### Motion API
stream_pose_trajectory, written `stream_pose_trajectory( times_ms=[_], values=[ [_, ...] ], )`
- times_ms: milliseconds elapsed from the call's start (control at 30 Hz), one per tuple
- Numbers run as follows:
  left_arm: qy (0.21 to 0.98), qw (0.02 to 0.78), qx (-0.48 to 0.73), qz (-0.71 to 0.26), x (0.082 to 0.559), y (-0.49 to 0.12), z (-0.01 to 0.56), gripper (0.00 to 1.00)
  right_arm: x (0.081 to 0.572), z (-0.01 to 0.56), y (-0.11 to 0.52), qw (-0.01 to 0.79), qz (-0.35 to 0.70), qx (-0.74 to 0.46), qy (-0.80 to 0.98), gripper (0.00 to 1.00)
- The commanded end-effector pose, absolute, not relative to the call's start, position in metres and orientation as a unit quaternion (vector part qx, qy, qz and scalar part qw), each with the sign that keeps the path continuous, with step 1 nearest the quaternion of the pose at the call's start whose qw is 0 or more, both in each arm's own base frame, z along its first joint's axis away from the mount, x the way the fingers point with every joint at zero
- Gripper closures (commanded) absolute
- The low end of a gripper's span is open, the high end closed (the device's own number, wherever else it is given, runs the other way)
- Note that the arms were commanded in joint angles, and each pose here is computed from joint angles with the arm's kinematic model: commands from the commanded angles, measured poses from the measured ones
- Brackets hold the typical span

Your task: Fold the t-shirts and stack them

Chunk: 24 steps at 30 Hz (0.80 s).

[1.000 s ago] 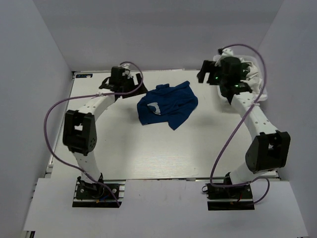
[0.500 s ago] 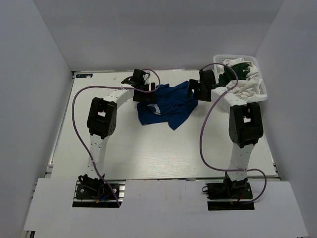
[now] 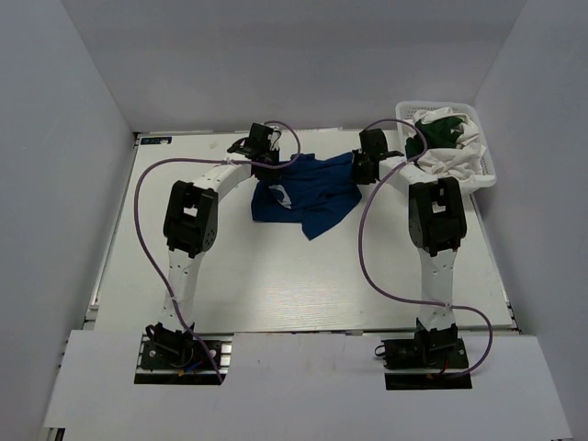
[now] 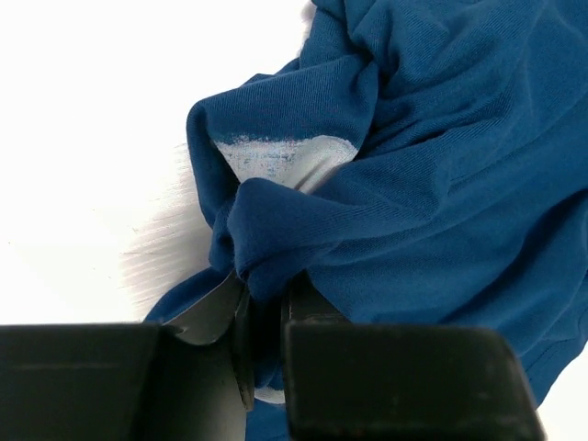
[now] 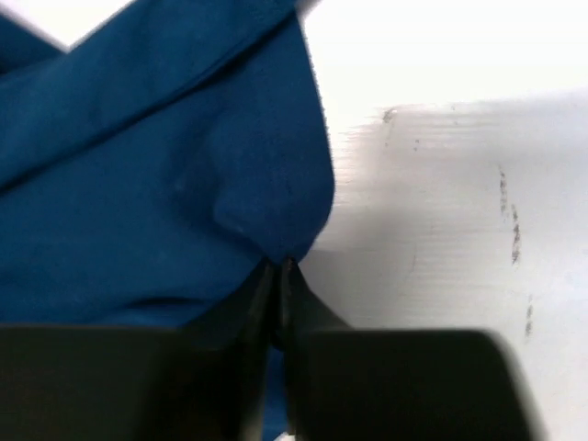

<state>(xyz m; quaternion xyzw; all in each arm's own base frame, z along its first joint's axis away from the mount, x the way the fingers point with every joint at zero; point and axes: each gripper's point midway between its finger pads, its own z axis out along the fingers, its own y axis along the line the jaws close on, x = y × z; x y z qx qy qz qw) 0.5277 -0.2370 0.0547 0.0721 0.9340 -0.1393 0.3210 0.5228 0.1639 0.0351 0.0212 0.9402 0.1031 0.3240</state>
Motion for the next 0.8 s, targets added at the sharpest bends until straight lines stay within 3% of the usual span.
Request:
stream_pose_trajectory(
  times_ms=[0, 167, 433, 500, 633, 700, 767],
  values=[
    [0.912, 0.374, 0.072, -0.154, 0.535, -0.239, 0.113, 1.00, 0.518, 0.054, 0.173, 0.341, 0.124, 0.007, 0.932, 1.00],
    [0.891, 0.409, 0.075, -0.181, 0.520, -0.239, 0.168, 1.00, 0.505, 0.129, 0.174, 0.430, 0.153, -0.012, 0.890, 1.00],
    [0.866, 0.447, 0.068, -0.212, 0.459, -0.220, 0.236, 1.00, 0.433, 0.225, 0.151, 0.534, 0.142, -0.025, 0.833, 1.00],
    [0.847, 0.468, 0.072, -0.242, 0.430, -0.217, 0.265, 1.00, 0.414, 0.218, 0.152, 0.525, 0.155, -0.035, 0.836, 1.00],
    [0.807, 0.504, 0.089, -0.294, 0.375, -0.211, 0.312, 1.00, 0.360, 0.285, 0.157, 0.586, 0.216, -0.069, 0.778, 1.00],
    [0.770, 0.536, 0.101, -0.332, 0.340, -0.207, 0.352, 0.95, 0.338, 0.305, 0.159, 0.604, 0.239, -0.087, 0.755, 1.00],
    [0.759, 0.544, 0.100, -0.344, 0.321, -0.203, 0.357, 0.89, 0.317, 0.318, 0.161, 0.618, 0.263, -0.101, 0.734, 1.00]
  ],
)
